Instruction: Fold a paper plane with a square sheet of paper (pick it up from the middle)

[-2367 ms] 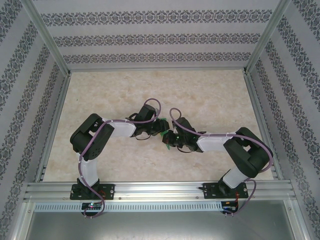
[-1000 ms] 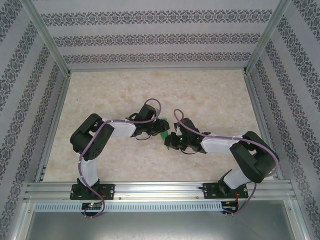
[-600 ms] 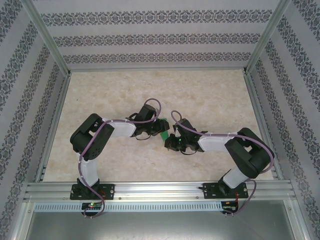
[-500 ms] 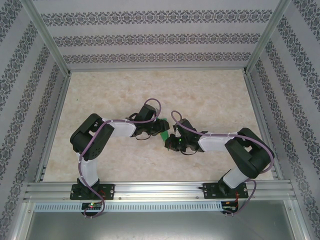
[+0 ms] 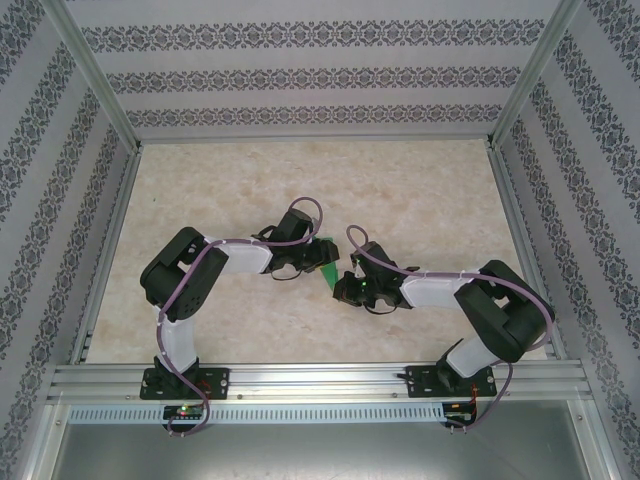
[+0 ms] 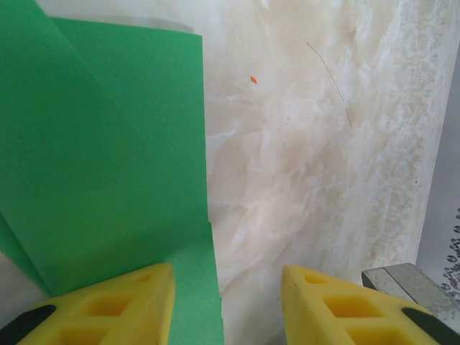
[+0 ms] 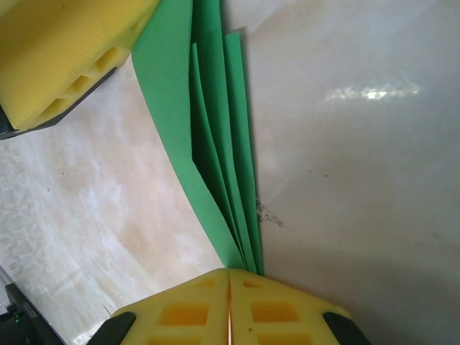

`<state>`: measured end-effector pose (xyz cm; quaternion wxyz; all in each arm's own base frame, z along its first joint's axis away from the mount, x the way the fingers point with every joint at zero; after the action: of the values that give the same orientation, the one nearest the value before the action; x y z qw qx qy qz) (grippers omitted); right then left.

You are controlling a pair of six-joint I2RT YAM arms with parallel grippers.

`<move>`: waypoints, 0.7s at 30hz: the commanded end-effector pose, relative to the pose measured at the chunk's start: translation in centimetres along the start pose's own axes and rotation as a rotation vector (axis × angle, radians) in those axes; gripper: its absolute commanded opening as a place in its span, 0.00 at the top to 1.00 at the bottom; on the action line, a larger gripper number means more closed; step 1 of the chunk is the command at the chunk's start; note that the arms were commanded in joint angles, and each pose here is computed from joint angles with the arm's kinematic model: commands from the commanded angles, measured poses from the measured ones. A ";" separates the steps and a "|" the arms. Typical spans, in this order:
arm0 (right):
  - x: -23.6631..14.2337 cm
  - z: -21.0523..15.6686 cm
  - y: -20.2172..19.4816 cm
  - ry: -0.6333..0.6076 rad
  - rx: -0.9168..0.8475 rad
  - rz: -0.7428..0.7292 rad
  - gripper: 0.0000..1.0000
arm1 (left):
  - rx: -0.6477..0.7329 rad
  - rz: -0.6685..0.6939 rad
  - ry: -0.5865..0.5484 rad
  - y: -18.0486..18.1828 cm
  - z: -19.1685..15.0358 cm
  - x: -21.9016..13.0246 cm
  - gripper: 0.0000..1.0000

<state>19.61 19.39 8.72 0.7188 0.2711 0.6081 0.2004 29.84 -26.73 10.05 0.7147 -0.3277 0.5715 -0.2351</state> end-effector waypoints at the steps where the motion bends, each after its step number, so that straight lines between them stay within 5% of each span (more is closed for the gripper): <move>1: 0.1 -2.4 -3.8 0.100 0.101 -0.170 0.93 | -0.012 0.091 0.021 1.8 -0.4 0.5 0.55; 12: -0.5 -3.1 -4.0 0.143 0.101 -0.127 0.94 | -0.009 0.083 0.019 1.6 -0.3 0.6 0.55; 21: -3.2 0.5 2.3 -0.015 -0.038 0.049 0.92 | -0.004 0.070 0.021 1.4 -0.3 0.6 0.55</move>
<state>18.44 18.02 10.33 0.7086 0.2748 0.6203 0.1938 29.72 -26.78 10.04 0.7095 -0.3280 0.5761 -0.2388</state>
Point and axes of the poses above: each hand's point on the last joint's axis, 136 mm out from that joint toward the fingers, its own x axis out along the fingers, its own y axis along the line the jaws close on, z = x × y, the point moved 10 cm from there along -x, back along the fingers
